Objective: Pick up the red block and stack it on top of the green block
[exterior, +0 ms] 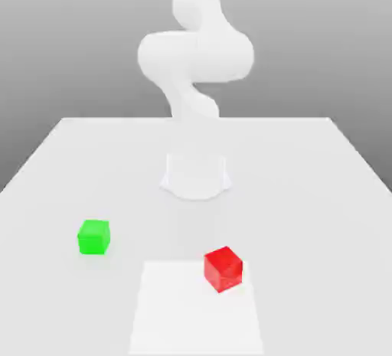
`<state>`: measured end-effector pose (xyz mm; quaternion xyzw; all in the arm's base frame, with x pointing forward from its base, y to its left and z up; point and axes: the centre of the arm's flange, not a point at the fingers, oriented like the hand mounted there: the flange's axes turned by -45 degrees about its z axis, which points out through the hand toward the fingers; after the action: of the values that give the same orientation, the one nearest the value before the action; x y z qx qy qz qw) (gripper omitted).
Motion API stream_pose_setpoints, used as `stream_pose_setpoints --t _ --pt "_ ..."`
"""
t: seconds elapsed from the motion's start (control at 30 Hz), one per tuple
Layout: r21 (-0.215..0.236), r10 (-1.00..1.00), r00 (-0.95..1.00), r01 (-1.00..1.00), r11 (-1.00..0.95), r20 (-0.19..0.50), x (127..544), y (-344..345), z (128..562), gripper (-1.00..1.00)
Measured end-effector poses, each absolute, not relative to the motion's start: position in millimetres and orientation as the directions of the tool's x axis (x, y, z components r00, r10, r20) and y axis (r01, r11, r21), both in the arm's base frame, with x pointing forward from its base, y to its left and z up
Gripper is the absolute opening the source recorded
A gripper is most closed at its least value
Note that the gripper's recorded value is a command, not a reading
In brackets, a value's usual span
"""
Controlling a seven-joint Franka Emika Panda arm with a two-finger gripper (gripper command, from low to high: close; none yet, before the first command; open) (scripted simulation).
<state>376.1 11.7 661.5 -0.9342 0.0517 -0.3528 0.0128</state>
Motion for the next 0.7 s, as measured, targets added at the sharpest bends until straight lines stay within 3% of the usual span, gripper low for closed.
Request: stream_pose_setpoints --t 0.17,0.23,0.37,0.53,0.7 --pt "-0.135 -0.304 0.805 -0.274 -0.952 0.51 418.3 27.9 550.7 0.0" --pt "-0.144 -0.342 0.809 -0.312 -0.939 0.479 423.0 30.1 528.8 0.0" --pt "-0.158 -0.514 0.791 -0.49 -0.857 0.332 429.2 36.9 428.5 0.0" --pt "-0.119 -0.693 0.702 -0.683 -0.72 0.165 408.8 41.9 319.3 0.0" --pt "-0.034 -0.829 0.558 -0.828 -0.559 0.032 365.4 46.7 232.4 0.0"
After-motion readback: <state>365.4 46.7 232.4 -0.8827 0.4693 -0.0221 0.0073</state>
